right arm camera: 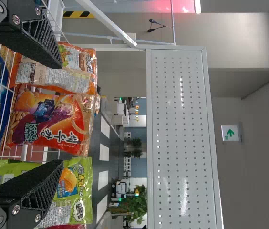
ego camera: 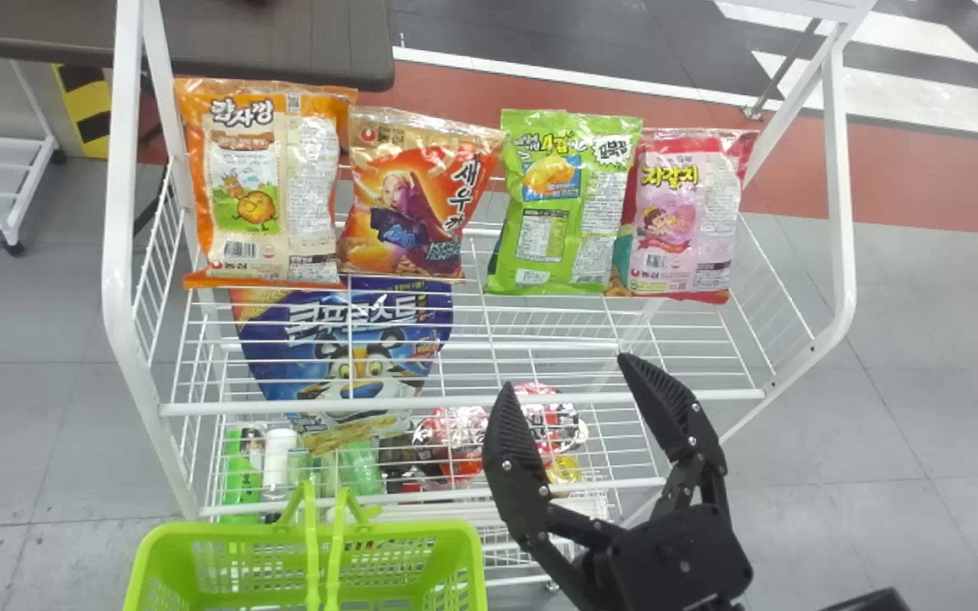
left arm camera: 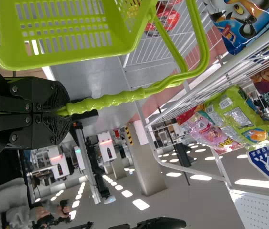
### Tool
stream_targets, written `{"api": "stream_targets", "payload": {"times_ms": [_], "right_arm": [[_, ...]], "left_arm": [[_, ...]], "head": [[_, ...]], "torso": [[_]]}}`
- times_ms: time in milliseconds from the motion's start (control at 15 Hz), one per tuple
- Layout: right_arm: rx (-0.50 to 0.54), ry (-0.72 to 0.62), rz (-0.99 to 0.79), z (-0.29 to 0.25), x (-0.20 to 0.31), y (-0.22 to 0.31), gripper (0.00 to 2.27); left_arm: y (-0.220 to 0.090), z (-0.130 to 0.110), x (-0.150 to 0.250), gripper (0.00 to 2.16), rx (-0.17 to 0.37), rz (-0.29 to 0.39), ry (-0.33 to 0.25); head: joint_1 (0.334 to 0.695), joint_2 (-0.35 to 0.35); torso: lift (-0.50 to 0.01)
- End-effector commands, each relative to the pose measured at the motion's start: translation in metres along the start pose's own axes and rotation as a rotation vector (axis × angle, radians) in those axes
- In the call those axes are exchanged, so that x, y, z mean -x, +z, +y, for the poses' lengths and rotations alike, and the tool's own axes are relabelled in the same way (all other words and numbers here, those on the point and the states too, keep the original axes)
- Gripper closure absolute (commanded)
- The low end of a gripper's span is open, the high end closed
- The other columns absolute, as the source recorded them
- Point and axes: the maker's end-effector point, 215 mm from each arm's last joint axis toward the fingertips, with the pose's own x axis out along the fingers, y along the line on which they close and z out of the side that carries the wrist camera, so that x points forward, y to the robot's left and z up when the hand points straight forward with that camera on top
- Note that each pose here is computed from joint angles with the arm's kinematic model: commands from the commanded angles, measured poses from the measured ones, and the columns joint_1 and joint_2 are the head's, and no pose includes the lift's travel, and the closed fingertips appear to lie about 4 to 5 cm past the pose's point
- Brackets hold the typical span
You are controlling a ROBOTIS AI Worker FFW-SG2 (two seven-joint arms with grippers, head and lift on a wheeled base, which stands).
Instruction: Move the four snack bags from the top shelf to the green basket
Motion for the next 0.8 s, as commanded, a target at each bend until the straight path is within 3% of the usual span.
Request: {"api": "stream_targets", "payload": {"times_ms": [0, 533, 733], "right_arm": [[-0.002, -0.002, -0.001, -0.002, 0.001, 0.0, 0.11], [0.001, -0.013, -0.019, -0.008, 0.001, 0.003, 0.11], [-0.025, -0.035, 0.049, -0.014, -0.007, -0.022, 0.1]], "left_arm": [[0.0, 0.0, 0.0, 1.67, 0.004, -0.003, 0.001], [0.001, 0.0, -0.001, 1.67, 0.0, -0.014, -0.004], [0.001, 0.0, -0.001, 1.67, 0.0, -0.014, -0.004]], "head": [[0.695, -0.277], [0.695, -0.291], [0.695, -0.297]], "torso": [[0.0], [0.0], [0.0]]}}
